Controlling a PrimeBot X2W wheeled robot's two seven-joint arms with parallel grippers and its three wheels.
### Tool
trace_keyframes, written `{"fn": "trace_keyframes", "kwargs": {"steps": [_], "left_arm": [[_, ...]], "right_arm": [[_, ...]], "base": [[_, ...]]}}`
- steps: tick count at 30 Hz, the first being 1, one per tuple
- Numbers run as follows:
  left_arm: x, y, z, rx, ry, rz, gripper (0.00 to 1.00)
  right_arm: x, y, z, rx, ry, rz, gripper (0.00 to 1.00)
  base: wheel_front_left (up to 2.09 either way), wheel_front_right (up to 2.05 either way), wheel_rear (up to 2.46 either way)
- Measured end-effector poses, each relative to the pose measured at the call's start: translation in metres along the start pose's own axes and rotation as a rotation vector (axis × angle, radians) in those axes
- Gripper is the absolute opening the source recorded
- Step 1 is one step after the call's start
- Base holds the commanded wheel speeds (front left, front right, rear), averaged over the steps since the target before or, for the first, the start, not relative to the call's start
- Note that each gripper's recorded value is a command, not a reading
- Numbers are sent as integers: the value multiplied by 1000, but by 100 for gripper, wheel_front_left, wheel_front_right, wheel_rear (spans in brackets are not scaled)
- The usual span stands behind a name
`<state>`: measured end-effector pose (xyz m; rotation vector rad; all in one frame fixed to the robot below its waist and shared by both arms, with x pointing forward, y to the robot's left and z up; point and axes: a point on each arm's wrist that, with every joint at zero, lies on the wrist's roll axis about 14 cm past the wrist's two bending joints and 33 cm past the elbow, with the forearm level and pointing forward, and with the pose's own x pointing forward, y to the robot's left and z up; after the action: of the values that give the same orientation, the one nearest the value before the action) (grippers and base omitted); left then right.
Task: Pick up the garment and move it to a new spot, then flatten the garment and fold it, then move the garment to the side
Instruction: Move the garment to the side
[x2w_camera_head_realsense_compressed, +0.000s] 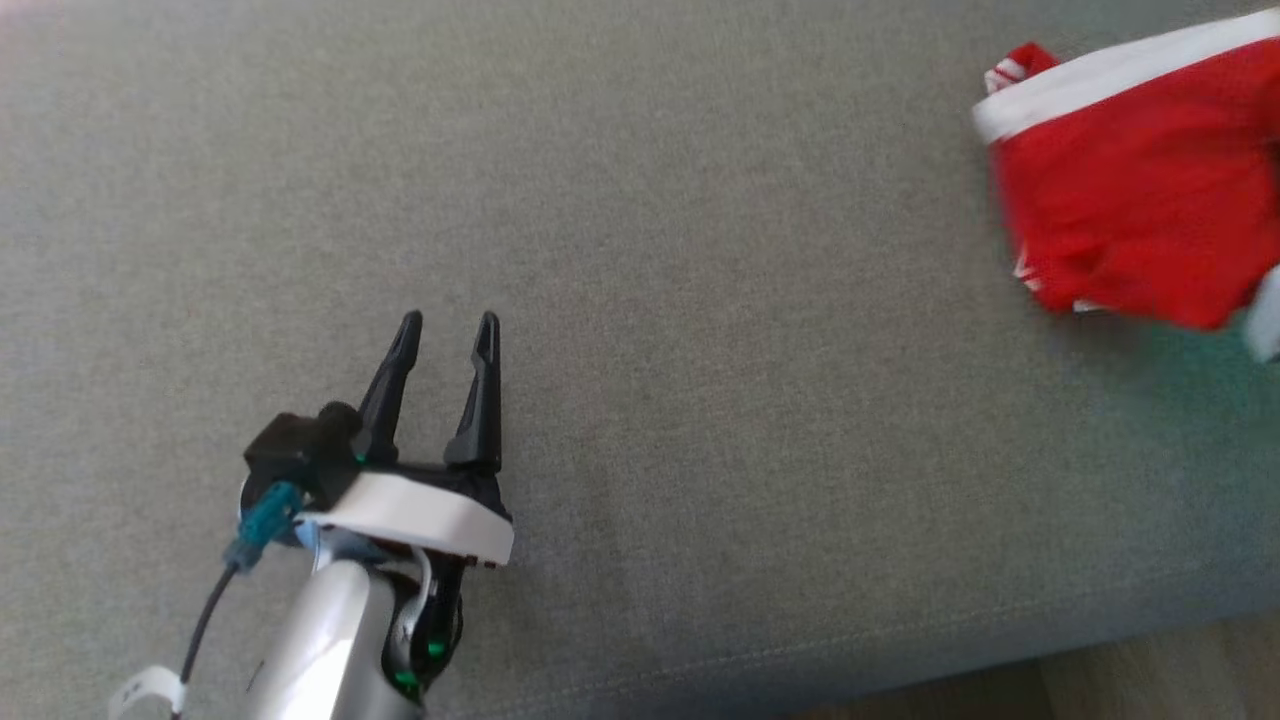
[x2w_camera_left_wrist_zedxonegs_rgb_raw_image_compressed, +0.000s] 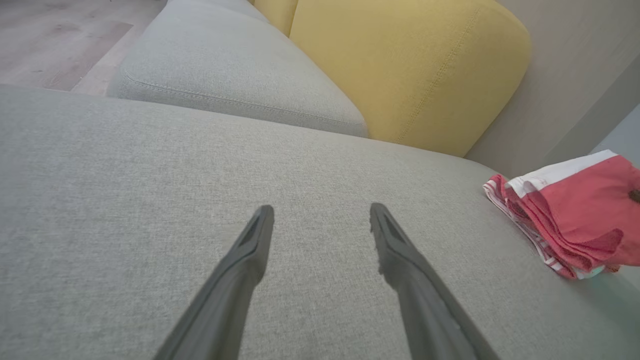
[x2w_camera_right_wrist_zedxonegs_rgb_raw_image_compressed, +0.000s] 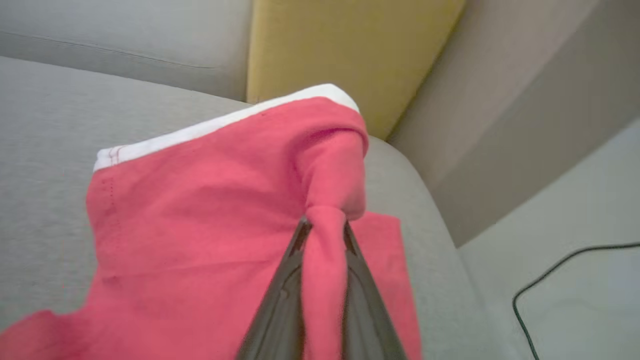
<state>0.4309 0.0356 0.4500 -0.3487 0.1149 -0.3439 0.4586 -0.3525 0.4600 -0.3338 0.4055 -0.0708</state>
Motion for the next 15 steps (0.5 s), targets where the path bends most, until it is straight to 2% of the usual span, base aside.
{"fn": "trace_keyframes", "kwargs": {"steps": [6, 15], "left_arm": [[13, 5, -10, -9, 17, -8, 100], [13, 20, -19, -15, 39, 32, 100]], "right_arm": [[10, -40, -19, 56, 74, -124, 0], [18, -31, -41, 93, 137, -134, 0]], "base": [[0, 0, 0], [0, 0, 0]]}}
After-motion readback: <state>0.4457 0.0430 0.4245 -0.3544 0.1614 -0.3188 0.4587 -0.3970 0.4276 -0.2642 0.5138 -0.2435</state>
